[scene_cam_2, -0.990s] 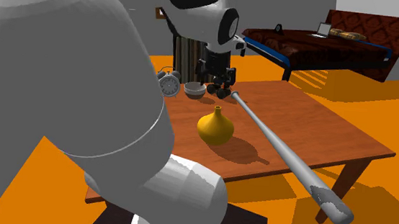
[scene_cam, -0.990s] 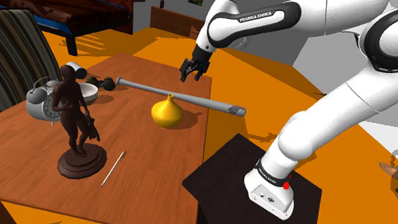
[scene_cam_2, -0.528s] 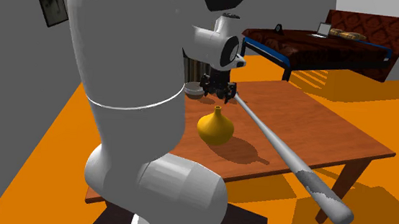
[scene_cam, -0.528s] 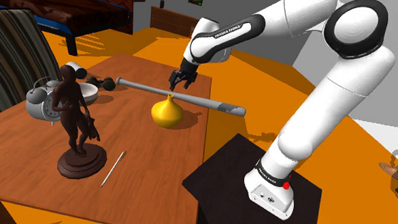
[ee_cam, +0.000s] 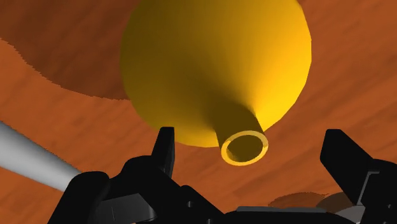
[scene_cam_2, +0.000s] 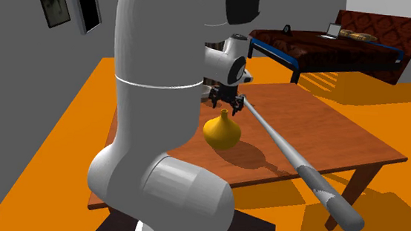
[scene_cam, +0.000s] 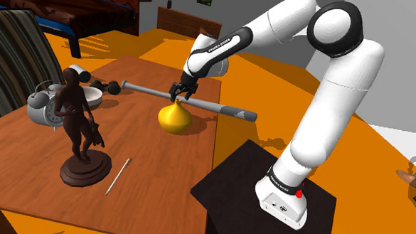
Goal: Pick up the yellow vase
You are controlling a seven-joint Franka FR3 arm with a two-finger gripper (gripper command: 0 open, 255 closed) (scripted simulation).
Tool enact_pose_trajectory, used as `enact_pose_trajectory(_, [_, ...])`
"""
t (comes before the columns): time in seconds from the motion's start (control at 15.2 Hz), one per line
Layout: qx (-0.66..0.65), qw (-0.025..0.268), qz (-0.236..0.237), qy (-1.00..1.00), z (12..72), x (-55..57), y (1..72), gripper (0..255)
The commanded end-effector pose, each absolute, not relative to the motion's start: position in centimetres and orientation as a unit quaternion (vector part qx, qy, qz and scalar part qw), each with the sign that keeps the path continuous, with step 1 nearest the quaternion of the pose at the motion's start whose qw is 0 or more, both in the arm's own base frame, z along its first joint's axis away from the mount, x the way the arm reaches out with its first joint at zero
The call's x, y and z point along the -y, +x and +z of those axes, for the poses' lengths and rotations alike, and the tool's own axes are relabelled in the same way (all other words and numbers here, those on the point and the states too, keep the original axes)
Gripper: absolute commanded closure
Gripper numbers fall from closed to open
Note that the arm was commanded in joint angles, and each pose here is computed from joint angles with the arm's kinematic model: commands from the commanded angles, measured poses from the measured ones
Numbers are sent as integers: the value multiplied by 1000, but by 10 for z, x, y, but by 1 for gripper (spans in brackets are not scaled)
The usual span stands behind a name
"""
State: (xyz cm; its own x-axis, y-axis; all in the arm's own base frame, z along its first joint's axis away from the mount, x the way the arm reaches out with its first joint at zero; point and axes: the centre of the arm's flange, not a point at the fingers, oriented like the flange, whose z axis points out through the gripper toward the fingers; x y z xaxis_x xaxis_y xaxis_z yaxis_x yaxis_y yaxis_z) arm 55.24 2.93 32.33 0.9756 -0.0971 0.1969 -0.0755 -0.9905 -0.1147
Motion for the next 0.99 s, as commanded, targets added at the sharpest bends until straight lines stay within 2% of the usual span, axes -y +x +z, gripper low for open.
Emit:
enact_pose_trajectory(0.0, [-43, 53, -102, -992, 312, -29, 552, 0])
enact_pose_trajectory(0.26, [-43, 53, -102, -992, 299, -29, 552, 0])
enact_pose_trajectory(0.33, [-43, 53, -102, -992, 299, -30, 552, 255])
enact_pose_trajectory(0.92, [-43, 53, -102, -992, 299, -29, 552, 255])
